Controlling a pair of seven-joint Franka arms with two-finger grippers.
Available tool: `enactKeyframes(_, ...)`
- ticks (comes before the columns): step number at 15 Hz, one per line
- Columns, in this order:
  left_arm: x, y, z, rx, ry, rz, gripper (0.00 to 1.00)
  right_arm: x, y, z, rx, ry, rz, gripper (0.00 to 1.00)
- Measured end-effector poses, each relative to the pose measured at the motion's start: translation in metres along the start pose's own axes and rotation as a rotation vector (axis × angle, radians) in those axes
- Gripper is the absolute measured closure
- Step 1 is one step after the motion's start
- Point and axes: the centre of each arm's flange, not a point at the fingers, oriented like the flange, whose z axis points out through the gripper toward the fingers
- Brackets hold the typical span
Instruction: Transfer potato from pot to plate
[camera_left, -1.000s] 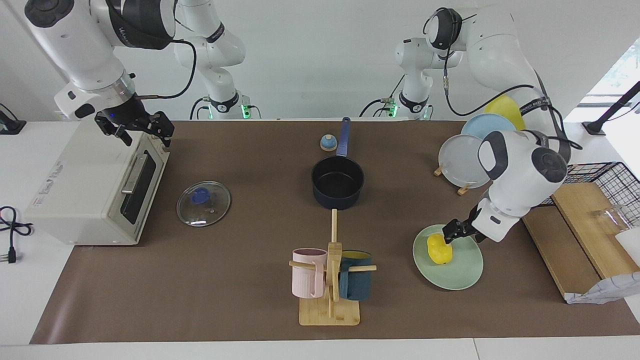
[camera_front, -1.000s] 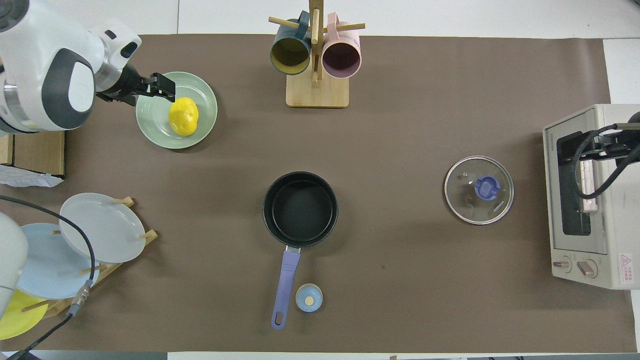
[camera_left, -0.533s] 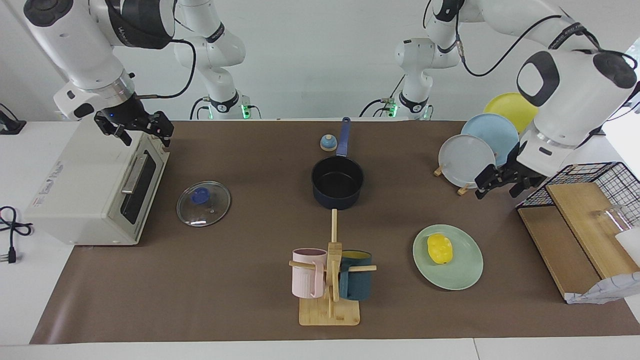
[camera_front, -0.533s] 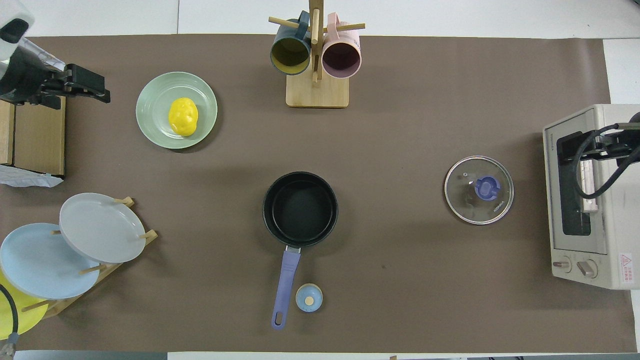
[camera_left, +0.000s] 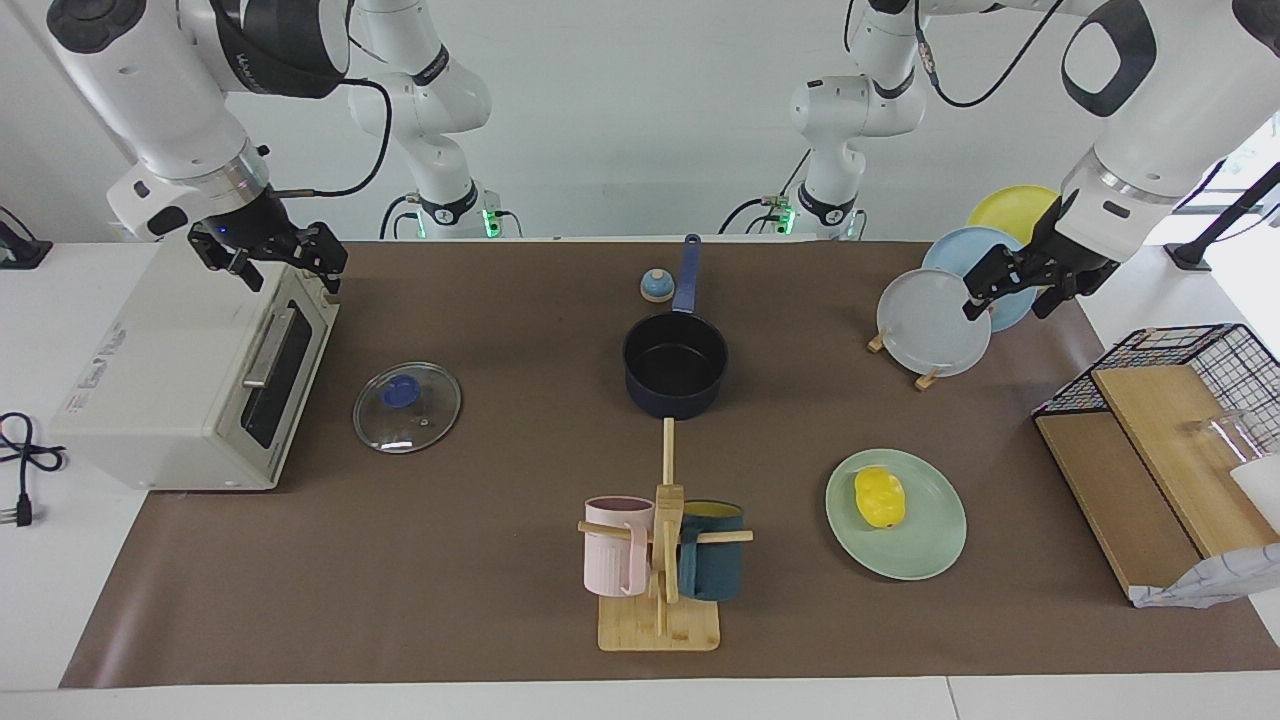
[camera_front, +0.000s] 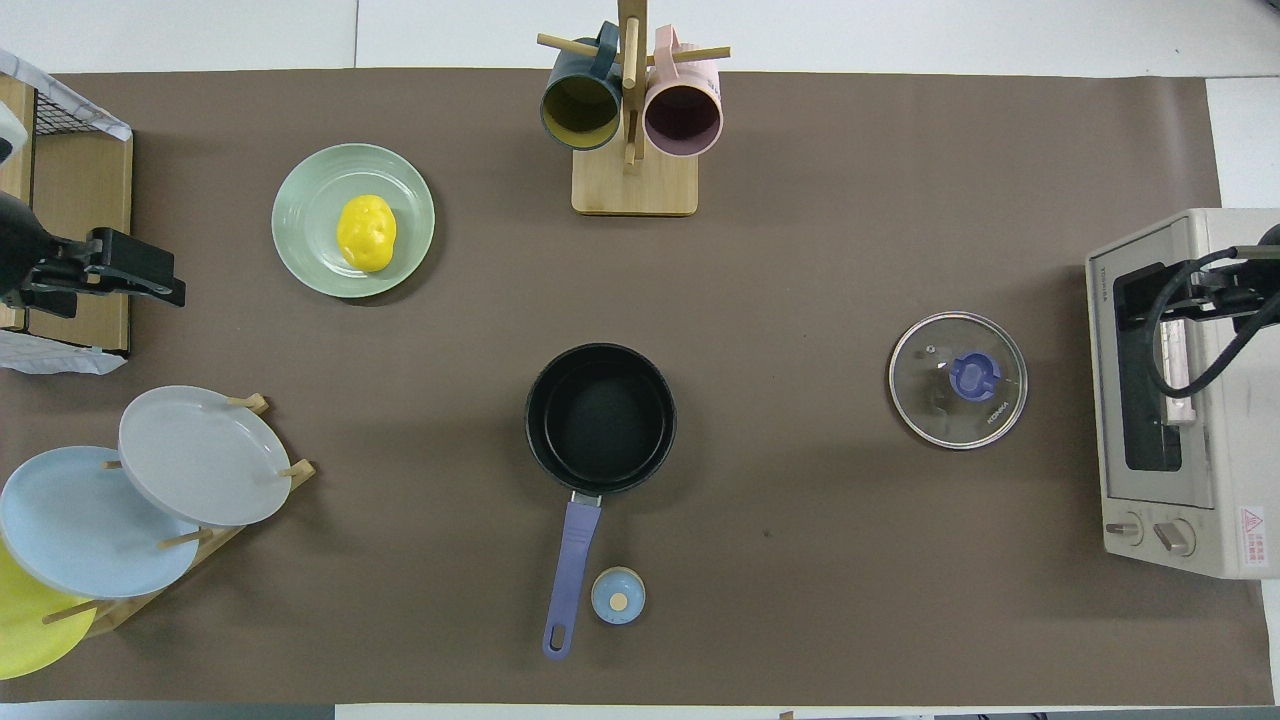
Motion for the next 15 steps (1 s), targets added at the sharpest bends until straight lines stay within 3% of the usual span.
enactKeyframes(2, -0.002, 0.010, -0.002, 0.038, 0.009, 0.024, 0.00, 0.000, 0.000, 0.000, 0.000, 0.000, 0.000, 0.00)
enactKeyframes(6, -0.015, 0.013, -0.030, 0.040, 0.054, 0.030, 0.00, 0.000, 0.000, 0.000, 0.000, 0.000, 0.000, 0.00)
enactKeyframes(10, -0.033, 0.011, -0.038, 0.043, 0.043, 0.028, 0.00, 0.000, 0.000, 0.000, 0.000, 0.000, 0.000, 0.00)
enactKeyframes(15, -0.030, 0.012, -0.039, 0.035, 0.049, 0.029, 0.00, 0.000, 0.000, 0.000, 0.000, 0.000, 0.000, 0.00)
